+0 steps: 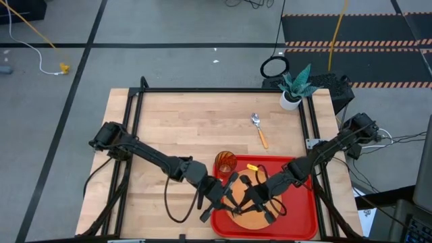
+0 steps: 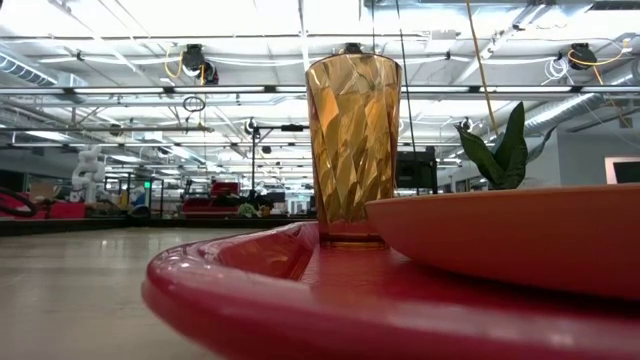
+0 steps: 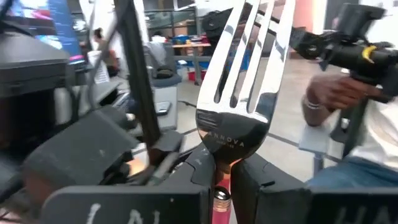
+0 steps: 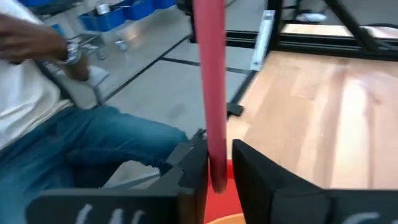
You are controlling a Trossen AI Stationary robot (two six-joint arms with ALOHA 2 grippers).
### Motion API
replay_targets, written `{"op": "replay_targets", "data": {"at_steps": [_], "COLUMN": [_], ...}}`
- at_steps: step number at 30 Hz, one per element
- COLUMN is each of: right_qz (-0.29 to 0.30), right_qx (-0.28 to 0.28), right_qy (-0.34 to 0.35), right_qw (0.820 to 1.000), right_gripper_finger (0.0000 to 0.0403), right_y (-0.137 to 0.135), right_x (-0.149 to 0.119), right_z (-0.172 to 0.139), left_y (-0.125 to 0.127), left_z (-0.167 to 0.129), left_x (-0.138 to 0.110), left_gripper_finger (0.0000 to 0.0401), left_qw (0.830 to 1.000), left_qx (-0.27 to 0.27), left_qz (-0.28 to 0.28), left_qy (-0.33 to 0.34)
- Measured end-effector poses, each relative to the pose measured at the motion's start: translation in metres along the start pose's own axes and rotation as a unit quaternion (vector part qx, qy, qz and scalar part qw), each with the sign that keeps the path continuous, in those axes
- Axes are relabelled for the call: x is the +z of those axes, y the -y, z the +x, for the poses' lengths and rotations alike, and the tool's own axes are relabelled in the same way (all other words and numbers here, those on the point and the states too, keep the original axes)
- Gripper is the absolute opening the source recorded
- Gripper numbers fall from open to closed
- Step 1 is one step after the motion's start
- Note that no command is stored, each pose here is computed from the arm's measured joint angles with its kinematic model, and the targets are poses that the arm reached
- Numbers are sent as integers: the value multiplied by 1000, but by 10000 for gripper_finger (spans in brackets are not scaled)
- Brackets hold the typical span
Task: Pick and place plate/cup/fork/spoon on tray
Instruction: Put the pink fork to the right of the orange plate on the red tray
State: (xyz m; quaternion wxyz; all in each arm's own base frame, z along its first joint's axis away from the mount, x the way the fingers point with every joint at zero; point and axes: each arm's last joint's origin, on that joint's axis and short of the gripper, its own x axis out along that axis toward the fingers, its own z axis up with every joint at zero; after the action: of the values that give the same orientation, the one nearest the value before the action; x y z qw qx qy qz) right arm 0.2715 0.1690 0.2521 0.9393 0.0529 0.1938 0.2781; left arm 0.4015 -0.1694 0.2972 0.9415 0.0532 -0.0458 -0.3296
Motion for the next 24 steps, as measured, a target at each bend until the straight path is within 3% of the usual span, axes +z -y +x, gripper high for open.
{"op": "replay_targets", "data": {"at_steps": [6,10,16,19,24], "right_qz": [42,38,11,-16,-73], "right_qx": [-100,-174,-250,-323,-448], "right_qy": [24,22,55,72,96], "right_qw": [994,984,967,944,886], "right_gripper_finger": [122,164,206,212,205], "right_y": [-4,-9,-20,-25,-35], "right_x": [5,5,10,10,11], "right_z": [-11,-23,-36,-41,-45], "left_y": [-5,-8,-12,-15,-17], "left_z": [-3,-7,-9,-11,-14], "left_x": [5,10,9,12,14], "left_gripper_finger": [17,4,5,5,4], "left_qw": [998,993,970,955,919], "left_qx": [63,118,241,294,392], "left_qz": [-4,-7,-10,-17,-46], "left_qy": [-2,-11,-31,-20,-5]}}
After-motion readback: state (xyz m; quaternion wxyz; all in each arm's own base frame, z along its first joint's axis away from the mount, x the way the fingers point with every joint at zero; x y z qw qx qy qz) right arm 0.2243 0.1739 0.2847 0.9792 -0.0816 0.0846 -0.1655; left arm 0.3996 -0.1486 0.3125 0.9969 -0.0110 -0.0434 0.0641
